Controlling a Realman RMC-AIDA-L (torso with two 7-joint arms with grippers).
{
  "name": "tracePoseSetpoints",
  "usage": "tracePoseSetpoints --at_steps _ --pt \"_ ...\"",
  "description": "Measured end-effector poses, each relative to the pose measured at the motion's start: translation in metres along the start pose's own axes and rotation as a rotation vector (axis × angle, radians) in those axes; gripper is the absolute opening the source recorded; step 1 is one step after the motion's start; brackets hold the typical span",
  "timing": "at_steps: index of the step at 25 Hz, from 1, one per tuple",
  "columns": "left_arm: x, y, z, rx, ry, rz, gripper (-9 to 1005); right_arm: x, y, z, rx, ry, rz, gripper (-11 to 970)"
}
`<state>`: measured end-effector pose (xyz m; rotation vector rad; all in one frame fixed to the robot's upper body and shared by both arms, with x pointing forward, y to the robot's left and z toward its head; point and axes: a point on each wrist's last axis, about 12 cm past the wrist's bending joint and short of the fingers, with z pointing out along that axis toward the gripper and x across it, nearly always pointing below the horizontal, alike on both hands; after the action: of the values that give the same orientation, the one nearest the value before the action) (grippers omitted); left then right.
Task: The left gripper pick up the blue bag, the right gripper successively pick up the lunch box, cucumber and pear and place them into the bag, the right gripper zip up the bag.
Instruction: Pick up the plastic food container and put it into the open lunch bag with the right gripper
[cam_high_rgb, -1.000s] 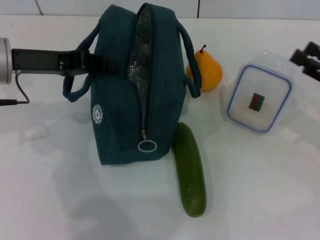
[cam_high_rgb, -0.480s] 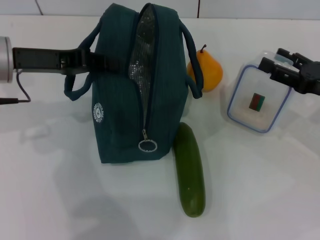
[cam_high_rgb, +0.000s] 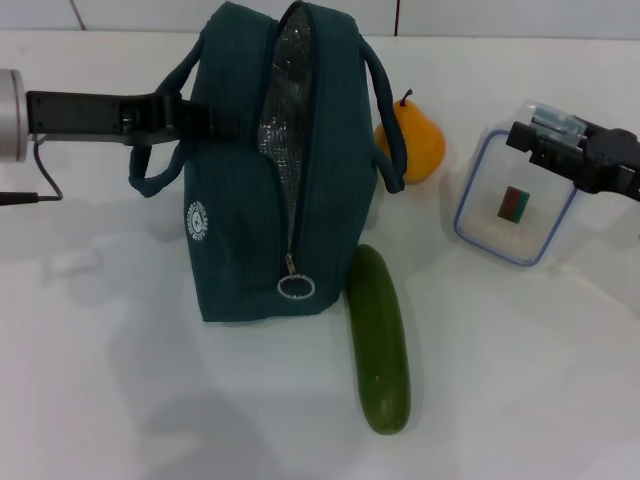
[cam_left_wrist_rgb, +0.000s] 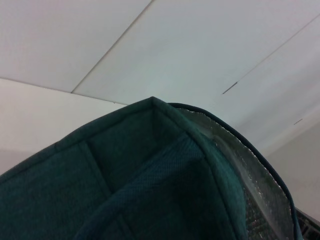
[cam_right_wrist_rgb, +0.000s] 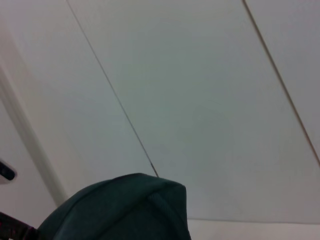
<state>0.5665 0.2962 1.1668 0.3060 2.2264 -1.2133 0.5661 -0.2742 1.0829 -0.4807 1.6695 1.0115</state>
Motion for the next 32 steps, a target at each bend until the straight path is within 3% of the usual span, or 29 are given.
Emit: tracePoseSetpoints --at_steps 4,9,26,32 --pt "-0.0001 0.0001 -0.0002 -0.001 -0.001 -0.001 35 0.0006 -0.0013 -0.0010 0.008 0.008 -0.002 641" --pt "-0.0007 0.0006 -0.0004 -0.005 -0.005 -0.001 35 0.0020 -0.0032 -0.0043 0.027 0.006 0.003 391" --pt "-0.0029 0.0017 -0.0009 -0.016 -0.017 -0.001 35 -0.0023 -0.0007 -0.0040 0.020 -0.008 -0.043 101" --pt "-0.0038 0.0012 -0.0003 -0.014 -0.017 0.001 35 -0.0021 -0.0013 -0.0047 0.026 -0.007 -0.044 97"
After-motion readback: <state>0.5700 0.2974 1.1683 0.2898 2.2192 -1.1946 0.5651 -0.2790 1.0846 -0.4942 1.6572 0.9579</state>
